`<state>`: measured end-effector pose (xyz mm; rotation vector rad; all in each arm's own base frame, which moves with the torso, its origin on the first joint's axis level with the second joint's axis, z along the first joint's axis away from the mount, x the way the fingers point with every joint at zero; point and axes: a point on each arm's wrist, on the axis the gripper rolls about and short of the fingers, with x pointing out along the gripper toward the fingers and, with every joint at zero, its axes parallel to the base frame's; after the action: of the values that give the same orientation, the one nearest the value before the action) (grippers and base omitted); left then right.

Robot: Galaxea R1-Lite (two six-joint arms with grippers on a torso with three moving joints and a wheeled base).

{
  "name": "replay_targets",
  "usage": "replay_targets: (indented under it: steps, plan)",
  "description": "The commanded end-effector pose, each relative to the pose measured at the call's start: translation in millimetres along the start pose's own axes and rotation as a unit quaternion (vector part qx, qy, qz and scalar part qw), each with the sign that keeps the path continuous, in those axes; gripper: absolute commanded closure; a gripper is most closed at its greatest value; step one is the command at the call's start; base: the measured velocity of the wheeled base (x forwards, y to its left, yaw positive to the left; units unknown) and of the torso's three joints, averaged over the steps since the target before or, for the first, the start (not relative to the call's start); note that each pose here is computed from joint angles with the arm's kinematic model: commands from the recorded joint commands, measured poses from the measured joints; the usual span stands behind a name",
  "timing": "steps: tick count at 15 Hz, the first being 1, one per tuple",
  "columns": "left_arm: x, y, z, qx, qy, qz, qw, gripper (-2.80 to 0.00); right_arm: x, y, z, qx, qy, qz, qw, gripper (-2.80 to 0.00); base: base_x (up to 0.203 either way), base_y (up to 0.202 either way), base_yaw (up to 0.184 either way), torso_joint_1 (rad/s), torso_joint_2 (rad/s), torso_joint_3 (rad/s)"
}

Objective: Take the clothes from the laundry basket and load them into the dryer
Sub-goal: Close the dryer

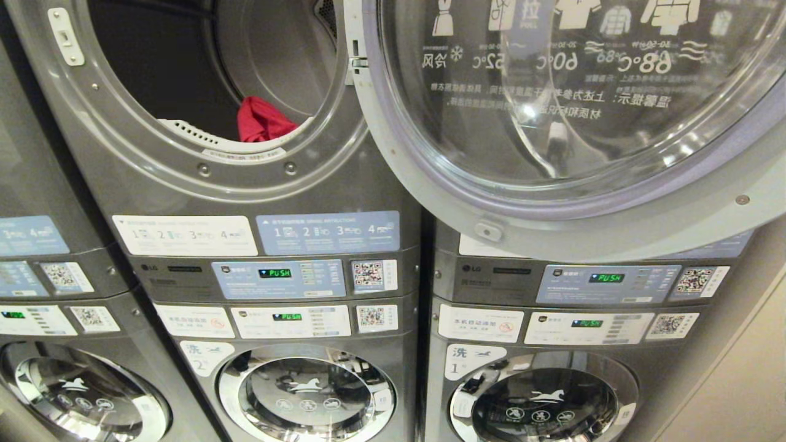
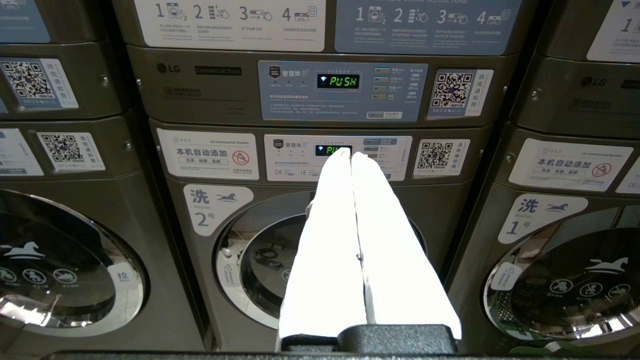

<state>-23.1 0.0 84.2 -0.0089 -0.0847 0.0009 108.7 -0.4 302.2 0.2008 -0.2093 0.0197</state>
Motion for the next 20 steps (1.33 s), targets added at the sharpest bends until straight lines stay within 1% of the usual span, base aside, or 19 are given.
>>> replay_targets:
  steps: [1,3,4,5,7,8,9,10,11,12,13,14,15,18,19,20]
  plan:
    - [2,0.1,-9,0.000,0.015,0.000,0.9999,0.00,-7,2,-3,0.001,0.007,0.047,0.999,0.00,0.000,0.000,0.000,0.000,0.00,0.000]
    - [2,0.1,-9,0.000,0.015,0.000,0.9999,0.00,-14,4,-4,-0.001,-0.008,0.102,0.995,0.00,0.000,0.000,0.000,0.000,0.00,0.000]
    - [2,0.1,-9,0.000,0.015,0.000,0.9999,0.00,-15,5,-3,-0.006,-0.028,0.134,0.991,0.00,0.000,0.000,0.000,0.000,0.00,0.000]
    - [2,0.1,-9,0.000,0.015,0.000,0.9999,0.00,-16,6,-4,-0.009,-0.042,0.161,0.986,0.00,0.000,0.000,0.000,0.000,0.00,0.000]
    - [2,0.1,-9,0.000,0.015,0.000,0.9999,0.00,-29,9,-4,-0.018,-0.061,0.225,0.972,0.00,0.000,0.000,0.000,0.000,0.00,0.000]
    - [2,0.1,-9,0.000,0.015,0.000,0.9999,0.00,-43,11,-3,-0.023,-0.068,0.263,0.962,0.00,0.000,0.000,0.000,0.000,0.00,0.000]
    - [2,0.1,-9,0.000,0.015,0.000,0.9999,0.00,-59,12,-2,-0.025,-0.074,0.307,0.949,0.00,0.000,0.000,0.000,0.000,0.00,0.000]
    - [2,0.1,-9,0.000,0.015,0.000,0.9999,0.00,-79,14,-3,-0.022,-0.075,0.353,0.932,0.00,0.000,0.000,0.000,0.000,0.00,0.000]
    - [2,0.1,-9,0.000,0.015,0.000,0.9999,0.00,-95,14,-8,-0.016,-0.066,0.379,0.923,0.00,0.000,0.000,0.000,0.000,0.00,0.000]
    - [2,0.1,-9,0.000,0.015,0.000,0.9999,0.00,-101,13,-16,-0.006,-0.045,0.377,0.925,0.00,0.000,0.000,0.000,0.000,0.00,0.000]
    - [2,0.1,-9,0.000,0.015,0.000,0.9999,0.00,-101,12,-18,-0.002,-0.037,0.367,0.929,0.00,0.000,0.000,0.000,0.000,0.00,0.000]
    - [2,0.1,-10,0.000,0.015,0.000,0.9999,0.00,-92,11,-20,0.004,-0.022,0.358,0.933,0.00,0.000,0.000,0.000,0.000,0.00,0.000]
    - [2,0.1,-9,0.000,0.015,0.000,0.9999,0.00,-82,10,-21,0.001,-0.011,0.351,0.936,0.00,0.000,0.000,0.000,0.000,0.00,0.000]
    - [2,0.1,-9,0.000,0.015,0.000,0.9999,0.00,-42,5,-25,-0.036,0.013,0.320,0.947,0.00,0.000,0.000,0.000,0.000,0.00,0.000]
    - [2,0.1,-9,0.000,0.015,0.000,0.9999,0.00,-30,5,-21,-0.044,0.013,0.318,0.947,0.00,0.000,0.000,0.000,0.000,0.00,0.000]
    - [2,0.1,-9,0.000,0.015,0.000,0.9999,0.00,-20,6,-16,-0.047,0.010,0.322,0.945,0.00,0.000,0.000,0.000,0.000,0.00,0.000]
